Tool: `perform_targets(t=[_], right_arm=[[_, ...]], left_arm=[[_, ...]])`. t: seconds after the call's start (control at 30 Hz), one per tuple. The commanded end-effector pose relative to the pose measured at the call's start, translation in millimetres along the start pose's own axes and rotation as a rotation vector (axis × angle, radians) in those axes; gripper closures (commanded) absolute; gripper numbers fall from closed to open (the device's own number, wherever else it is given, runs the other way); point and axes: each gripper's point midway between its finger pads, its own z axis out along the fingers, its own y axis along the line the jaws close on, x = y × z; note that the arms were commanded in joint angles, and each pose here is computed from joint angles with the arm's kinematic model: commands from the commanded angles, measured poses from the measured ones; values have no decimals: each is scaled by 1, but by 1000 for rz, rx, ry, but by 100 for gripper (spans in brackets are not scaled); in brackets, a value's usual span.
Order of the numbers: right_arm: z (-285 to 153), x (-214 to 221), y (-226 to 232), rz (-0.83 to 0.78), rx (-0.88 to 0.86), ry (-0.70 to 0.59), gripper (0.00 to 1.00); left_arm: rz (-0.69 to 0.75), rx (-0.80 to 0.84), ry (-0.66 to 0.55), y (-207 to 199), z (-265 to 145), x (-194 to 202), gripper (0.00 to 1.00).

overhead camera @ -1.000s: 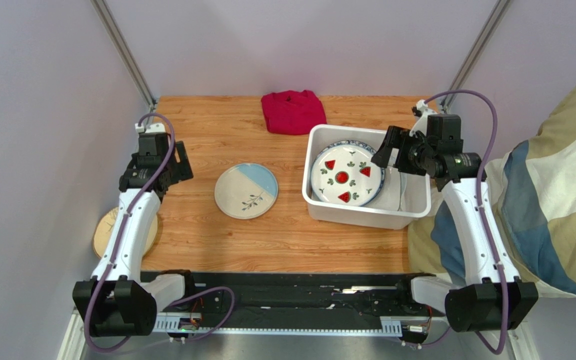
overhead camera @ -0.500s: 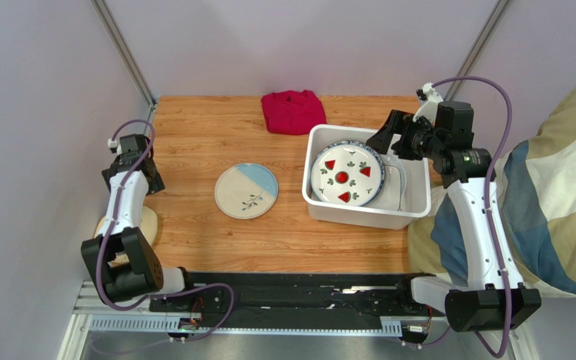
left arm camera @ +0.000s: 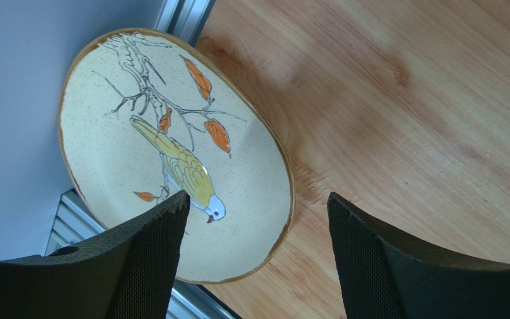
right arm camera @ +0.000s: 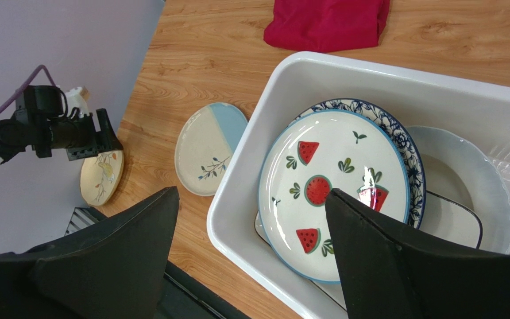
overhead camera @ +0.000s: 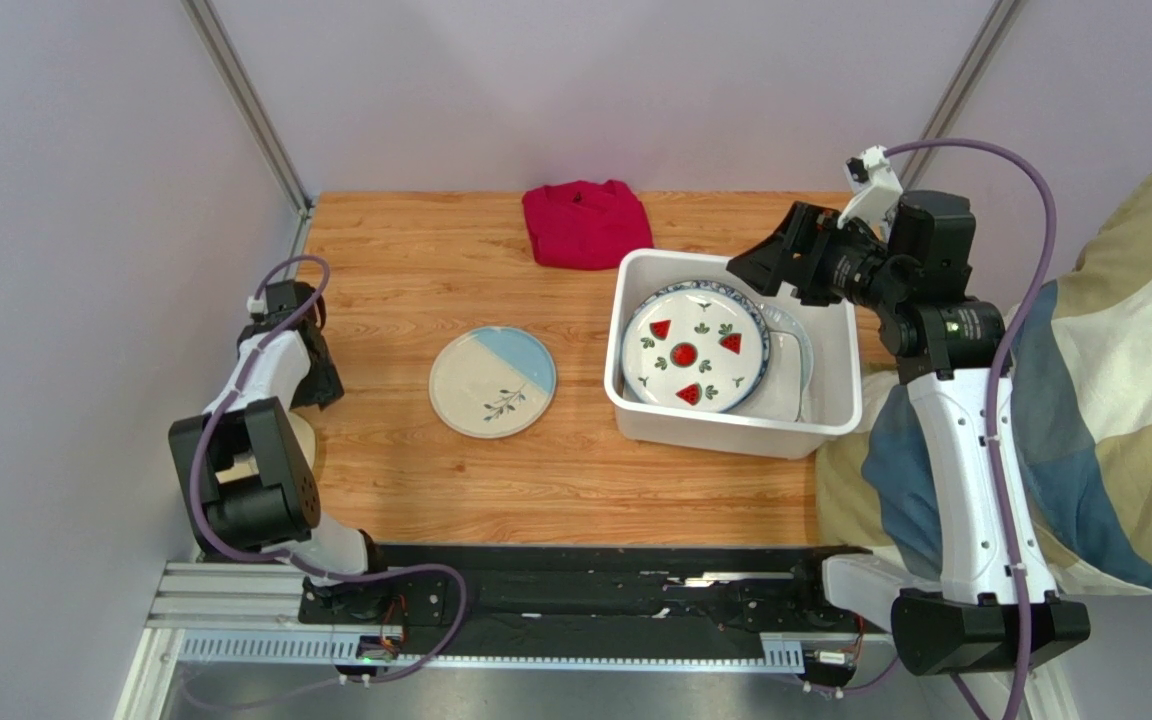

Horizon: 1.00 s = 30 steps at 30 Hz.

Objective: Place the plates into the plastic bin on the countertop
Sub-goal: Pick up the plate from the corner of the board.

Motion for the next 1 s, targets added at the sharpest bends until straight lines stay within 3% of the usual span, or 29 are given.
perform_targets(t=[0.0,0.23,0.4,0.63,0.77,0.8,0.9,0.97], right_arm=[[-19,-23,28,-49,-67,-85,15],[-20,-28,34,-55,-91,-96,15],[-25,-31,38,-77,-96,-107,15],[-27,-33,39,-88,-98,-114,15],[-28,-33,40,-90,-99,-115,15],[-29,-34,40,-91,-96,-116,15],[-29,-33,39,-93,-91,-117,15],[-28,-33,39,-86,-90,-114,15]], left_arm=[[7,2,17,-4,7,1,21],[40,-44,105,-4,22,17,33],[70,-67,186,-6,32,31,34],[50,-96,192,1,32,33,44],[49,-78,215,1,36,35,69],[48,-77,217,1,37,35,81],[50,-71,207,1,34,32,100],[49,-60,190,1,28,28,100]])
